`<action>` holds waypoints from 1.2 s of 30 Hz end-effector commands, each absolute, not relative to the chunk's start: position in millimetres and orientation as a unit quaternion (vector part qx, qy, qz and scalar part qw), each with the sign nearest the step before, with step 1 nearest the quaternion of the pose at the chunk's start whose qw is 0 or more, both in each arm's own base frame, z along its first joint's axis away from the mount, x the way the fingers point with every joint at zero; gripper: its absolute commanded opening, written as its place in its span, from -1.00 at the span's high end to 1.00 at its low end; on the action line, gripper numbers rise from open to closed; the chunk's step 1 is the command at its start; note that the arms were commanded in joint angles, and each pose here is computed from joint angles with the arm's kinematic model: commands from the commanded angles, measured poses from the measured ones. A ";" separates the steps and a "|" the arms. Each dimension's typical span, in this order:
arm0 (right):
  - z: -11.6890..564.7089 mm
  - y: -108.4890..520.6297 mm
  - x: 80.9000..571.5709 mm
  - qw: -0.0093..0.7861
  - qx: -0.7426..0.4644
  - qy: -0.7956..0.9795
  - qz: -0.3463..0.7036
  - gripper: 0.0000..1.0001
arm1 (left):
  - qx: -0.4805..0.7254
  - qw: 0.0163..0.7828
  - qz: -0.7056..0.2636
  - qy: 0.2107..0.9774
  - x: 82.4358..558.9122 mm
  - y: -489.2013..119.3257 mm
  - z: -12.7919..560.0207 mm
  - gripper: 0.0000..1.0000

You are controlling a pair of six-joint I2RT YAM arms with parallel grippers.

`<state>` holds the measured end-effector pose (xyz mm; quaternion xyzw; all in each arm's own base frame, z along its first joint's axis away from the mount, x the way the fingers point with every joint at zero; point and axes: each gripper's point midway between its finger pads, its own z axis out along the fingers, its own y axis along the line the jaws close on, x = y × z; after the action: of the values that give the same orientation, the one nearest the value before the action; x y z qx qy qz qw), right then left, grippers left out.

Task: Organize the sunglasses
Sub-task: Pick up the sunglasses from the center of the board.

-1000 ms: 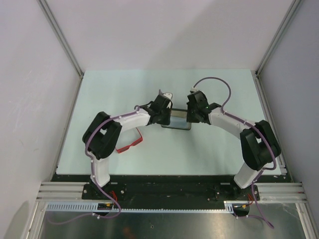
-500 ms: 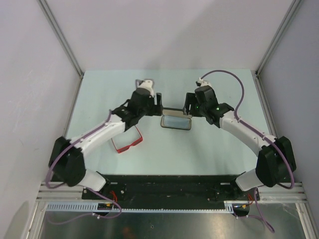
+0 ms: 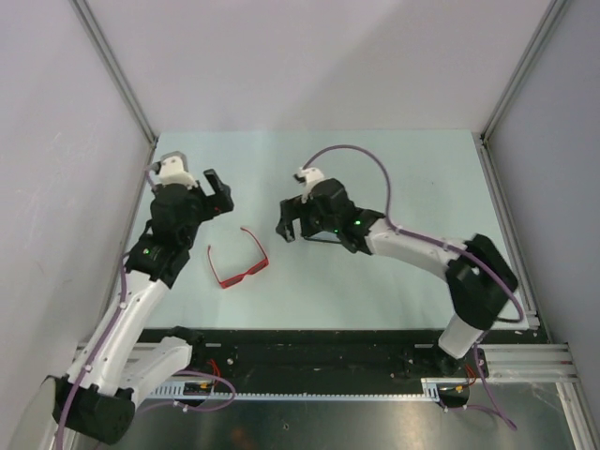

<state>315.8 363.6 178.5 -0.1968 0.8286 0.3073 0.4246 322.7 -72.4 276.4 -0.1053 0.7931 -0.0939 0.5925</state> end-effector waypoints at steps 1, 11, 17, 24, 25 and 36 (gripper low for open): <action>169.9 419.2 321.8 0.421 -0.248 0.806 0.334 -0.81 | -0.148 0.564 -0.063 0.810 308.2 -40.3 255.6 -1.00; 104.7 468.6 332.0 0.359 -0.285 0.859 0.229 -0.48 | -0.197 0.536 -0.052 0.819 298.7 -10.4 238.3 -1.00; 87.2 474.4 334.2 0.332 -0.292 0.873 0.205 -0.42 | -0.213 0.511 -0.056 0.831 300.5 -2.7 221.9 -1.00; 57.9 478.6 326.5 0.293 -0.321 0.879 0.195 -0.29 | -0.231 0.493 -0.066 0.836 302.9 8.2 212.7 -1.00; 56.1 477.2 327.7 0.297 -0.323 0.879 0.186 -0.27 | -0.225 0.487 -0.080 0.840 303.2 3.7 210.8 -1.00; 50.9 470.7 341.5 0.333 -0.307 0.878 0.154 0.62 | -0.235 0.472 -0.100 0.844 300.9 4.9 200.9 -1.00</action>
<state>331.4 464.9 38.5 -0.3122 0.8876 0.1561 0.3006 301.3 8.4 198.8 -0.2308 0.8472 -0.0795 0.4719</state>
